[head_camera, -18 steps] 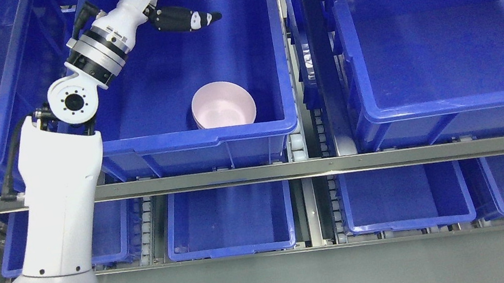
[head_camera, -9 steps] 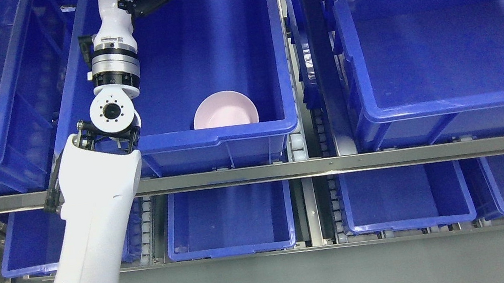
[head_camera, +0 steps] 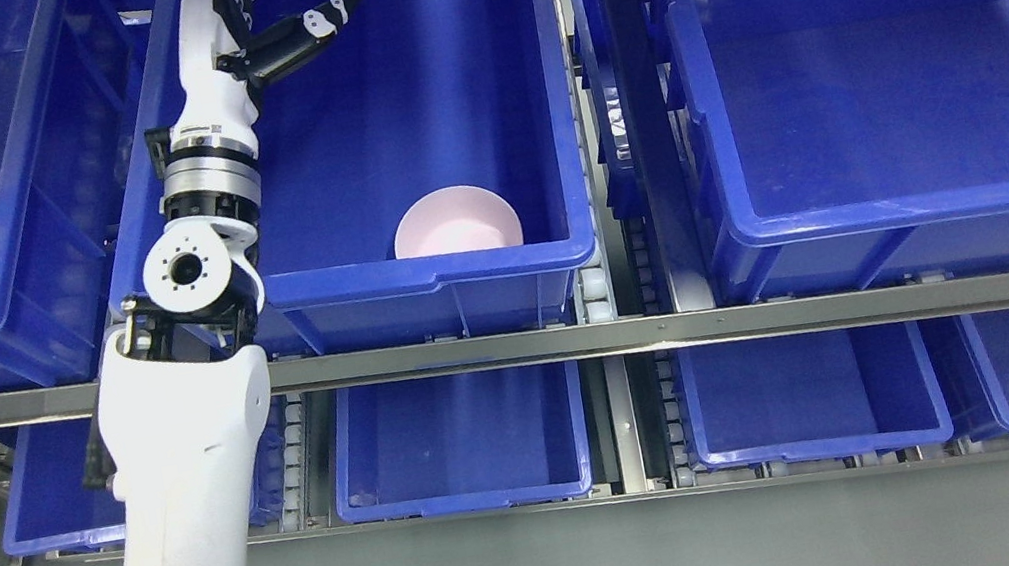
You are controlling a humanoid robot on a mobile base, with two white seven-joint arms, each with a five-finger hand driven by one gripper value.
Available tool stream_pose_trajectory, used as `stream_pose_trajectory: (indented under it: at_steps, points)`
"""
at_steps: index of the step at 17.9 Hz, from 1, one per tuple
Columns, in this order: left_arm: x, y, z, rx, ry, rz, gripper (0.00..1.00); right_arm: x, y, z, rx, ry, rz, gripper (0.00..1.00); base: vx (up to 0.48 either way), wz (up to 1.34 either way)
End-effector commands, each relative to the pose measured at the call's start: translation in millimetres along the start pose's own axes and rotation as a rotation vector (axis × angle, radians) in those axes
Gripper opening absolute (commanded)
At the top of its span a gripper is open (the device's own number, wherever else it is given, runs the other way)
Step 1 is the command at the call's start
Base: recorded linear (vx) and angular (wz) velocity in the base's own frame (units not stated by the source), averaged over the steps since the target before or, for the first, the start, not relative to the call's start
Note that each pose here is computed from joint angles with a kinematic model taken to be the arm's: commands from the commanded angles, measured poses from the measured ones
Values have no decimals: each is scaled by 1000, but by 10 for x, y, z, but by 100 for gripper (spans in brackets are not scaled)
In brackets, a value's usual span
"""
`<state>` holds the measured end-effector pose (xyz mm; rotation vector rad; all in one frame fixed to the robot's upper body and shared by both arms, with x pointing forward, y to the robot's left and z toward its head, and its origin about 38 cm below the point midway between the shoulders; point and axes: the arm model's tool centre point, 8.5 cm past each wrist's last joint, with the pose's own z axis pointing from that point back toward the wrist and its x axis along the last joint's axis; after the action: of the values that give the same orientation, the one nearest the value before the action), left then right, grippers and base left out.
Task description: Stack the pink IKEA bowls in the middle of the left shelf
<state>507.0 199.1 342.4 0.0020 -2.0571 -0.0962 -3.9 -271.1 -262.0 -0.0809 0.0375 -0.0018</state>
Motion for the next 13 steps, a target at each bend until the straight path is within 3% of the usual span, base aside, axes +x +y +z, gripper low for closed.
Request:
stream_pose_trajectory:
  at_steps: [1, 8, 13]
  points:
    - [188, 700, 256, 140, -36, 8, 100, -67, -114, -6, -18, -9, -12, 100, 0, 0]
    - [132, 953, 326, 51, 30, -47, 99, -67, -114, -6, -18, -9, -11, 100, 0, 0]
    - [-114, 920, 485, 56, 94, -32, 100, -69, -114, -6, -18, -7, -12, 100, 0, 0]
